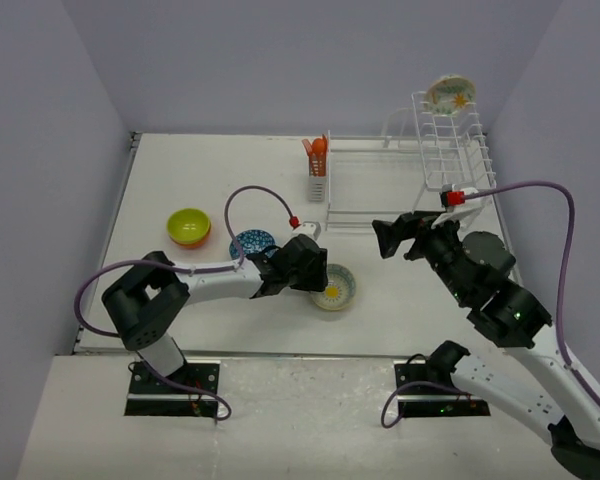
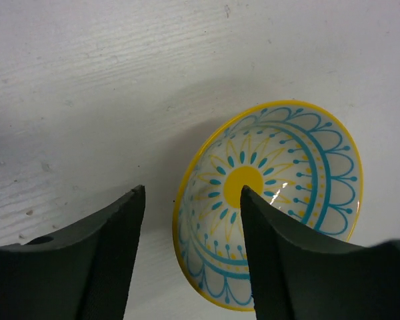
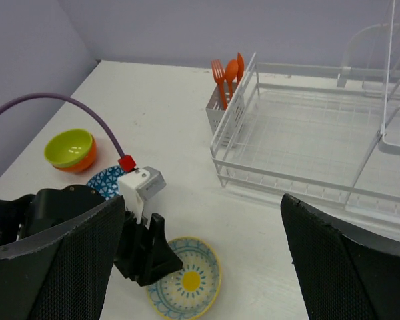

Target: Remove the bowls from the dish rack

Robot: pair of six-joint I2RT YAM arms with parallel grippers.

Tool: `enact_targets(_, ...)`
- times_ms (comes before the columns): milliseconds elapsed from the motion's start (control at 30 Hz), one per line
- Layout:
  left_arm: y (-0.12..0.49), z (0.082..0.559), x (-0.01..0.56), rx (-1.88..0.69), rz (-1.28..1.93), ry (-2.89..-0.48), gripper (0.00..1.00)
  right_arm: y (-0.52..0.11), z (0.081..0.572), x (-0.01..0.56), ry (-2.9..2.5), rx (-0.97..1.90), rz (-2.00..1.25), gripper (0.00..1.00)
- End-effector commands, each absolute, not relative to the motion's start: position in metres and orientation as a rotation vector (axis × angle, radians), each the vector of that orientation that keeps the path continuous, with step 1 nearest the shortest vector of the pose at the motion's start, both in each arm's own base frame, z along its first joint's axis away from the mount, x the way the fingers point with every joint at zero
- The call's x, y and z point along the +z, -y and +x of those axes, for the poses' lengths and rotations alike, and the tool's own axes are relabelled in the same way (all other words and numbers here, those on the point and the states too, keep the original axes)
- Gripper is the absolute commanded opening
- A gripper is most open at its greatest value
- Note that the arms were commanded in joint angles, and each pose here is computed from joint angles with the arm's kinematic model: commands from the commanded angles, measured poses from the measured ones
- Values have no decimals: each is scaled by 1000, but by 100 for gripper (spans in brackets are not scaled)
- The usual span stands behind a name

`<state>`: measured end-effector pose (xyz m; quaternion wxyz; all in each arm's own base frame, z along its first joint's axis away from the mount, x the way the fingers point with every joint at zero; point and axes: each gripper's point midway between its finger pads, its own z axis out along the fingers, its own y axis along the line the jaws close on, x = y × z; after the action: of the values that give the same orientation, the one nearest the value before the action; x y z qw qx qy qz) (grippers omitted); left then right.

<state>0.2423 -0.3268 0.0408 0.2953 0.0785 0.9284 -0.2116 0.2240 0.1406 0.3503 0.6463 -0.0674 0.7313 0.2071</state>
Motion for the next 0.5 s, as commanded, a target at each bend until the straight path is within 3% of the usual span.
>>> enact_targets(0, 341, 249, 69, -630, 181, -2392, 63, -155, 227, 349, -1675, 596, -126, 99)
enact_targets(133, 338, 248, 91, -646, 177, -2360, 83, -148, 233, 361, -1658, 593, -82, 99)
enact_targets(233, 333, 244, 133, -670, 163, -2286, 90, -137, 243, 373, -1644, 577, -12, 99)
enact_targets(267, 330, 244, 146, -661, 153, -2257, 100, -136, 245, 383, -1629, 595, 4, 99)
enact_targets(433, 321, 234, 248, -751, 203, -2065, 100, -112, 291, 407, -1621, 759, 232, 99)
enact_targets(467, 313, 233, 265, -725, 211, -2055, 100, -118, 291, 424, -1595, 926, 279, 99)
